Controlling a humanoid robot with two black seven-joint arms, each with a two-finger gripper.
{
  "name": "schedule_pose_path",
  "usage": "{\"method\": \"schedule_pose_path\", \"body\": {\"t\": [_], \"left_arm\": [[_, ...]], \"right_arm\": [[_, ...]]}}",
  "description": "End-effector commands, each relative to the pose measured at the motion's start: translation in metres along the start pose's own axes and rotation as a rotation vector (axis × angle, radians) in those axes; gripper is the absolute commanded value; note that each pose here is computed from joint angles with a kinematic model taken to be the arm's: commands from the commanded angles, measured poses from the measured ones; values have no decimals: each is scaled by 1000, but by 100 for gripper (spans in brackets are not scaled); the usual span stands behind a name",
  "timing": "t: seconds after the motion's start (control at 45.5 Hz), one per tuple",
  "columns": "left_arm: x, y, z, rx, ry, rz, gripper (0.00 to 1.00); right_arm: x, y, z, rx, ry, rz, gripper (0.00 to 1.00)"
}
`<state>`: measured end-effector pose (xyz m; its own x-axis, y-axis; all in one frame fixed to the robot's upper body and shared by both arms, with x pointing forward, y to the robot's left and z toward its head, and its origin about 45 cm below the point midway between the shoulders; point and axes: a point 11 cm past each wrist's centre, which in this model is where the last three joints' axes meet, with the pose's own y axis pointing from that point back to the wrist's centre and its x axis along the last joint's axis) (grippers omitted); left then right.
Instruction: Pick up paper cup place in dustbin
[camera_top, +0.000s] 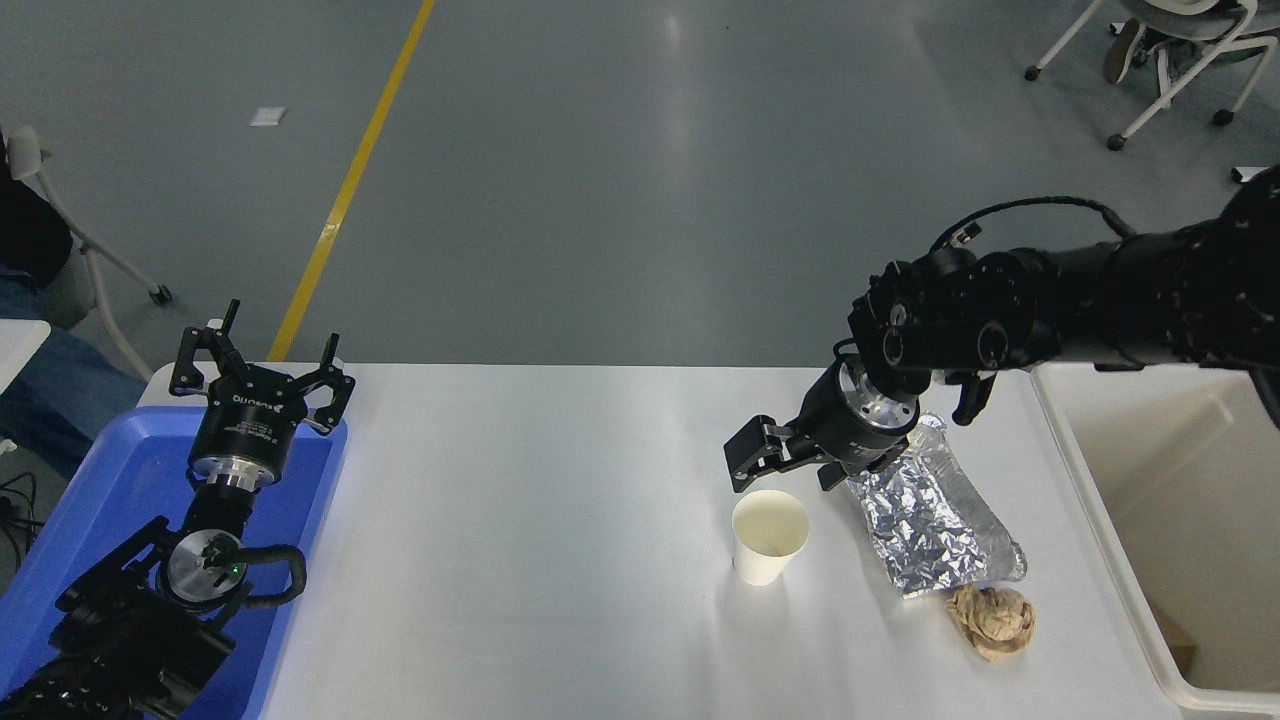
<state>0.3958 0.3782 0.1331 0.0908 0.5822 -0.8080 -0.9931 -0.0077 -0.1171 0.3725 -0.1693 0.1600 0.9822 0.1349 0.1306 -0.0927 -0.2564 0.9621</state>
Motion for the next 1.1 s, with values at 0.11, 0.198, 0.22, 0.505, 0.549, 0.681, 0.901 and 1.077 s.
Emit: {"method": "schedule_pose_path", "body": {"t": [0.11, 0.198, 0.22, 0.505, 0.549, 0.681, 0.901, 1.077], "left_arm": [[0, 0, 0, -2, 2, 0, 100], [0, 0, 1, -2, 0, 0, 100], [0, 0, 1, -2, -1, 1, 100], [0, 0, 0, -1, 2, 0, 100], [0, 0, 0, -1, 2, 0, 100], [0, 0, 0, -1, 1, 1, 100], [0, 0, 1, -3, 1, 0, 100], [0, 0, 0, -1, 1, -1, 100]], "right_arm": [[-21, -45, 22, -13, 15, 28, 82], [-21, -45, 23, -15, 15, 26, 57], [-21, -45, 24, -17, 14, 28, 53], [-16, -41, 24, -21, 22, 36, 0], [-14, -39, 24, -24, 23, 40, 0], [-11, -34, 26, -31, 26, 45, 0], [3, -12, 25, -48, 38, 45, 0], [17, 66, 32, -76, 27, 29, 0]]}}
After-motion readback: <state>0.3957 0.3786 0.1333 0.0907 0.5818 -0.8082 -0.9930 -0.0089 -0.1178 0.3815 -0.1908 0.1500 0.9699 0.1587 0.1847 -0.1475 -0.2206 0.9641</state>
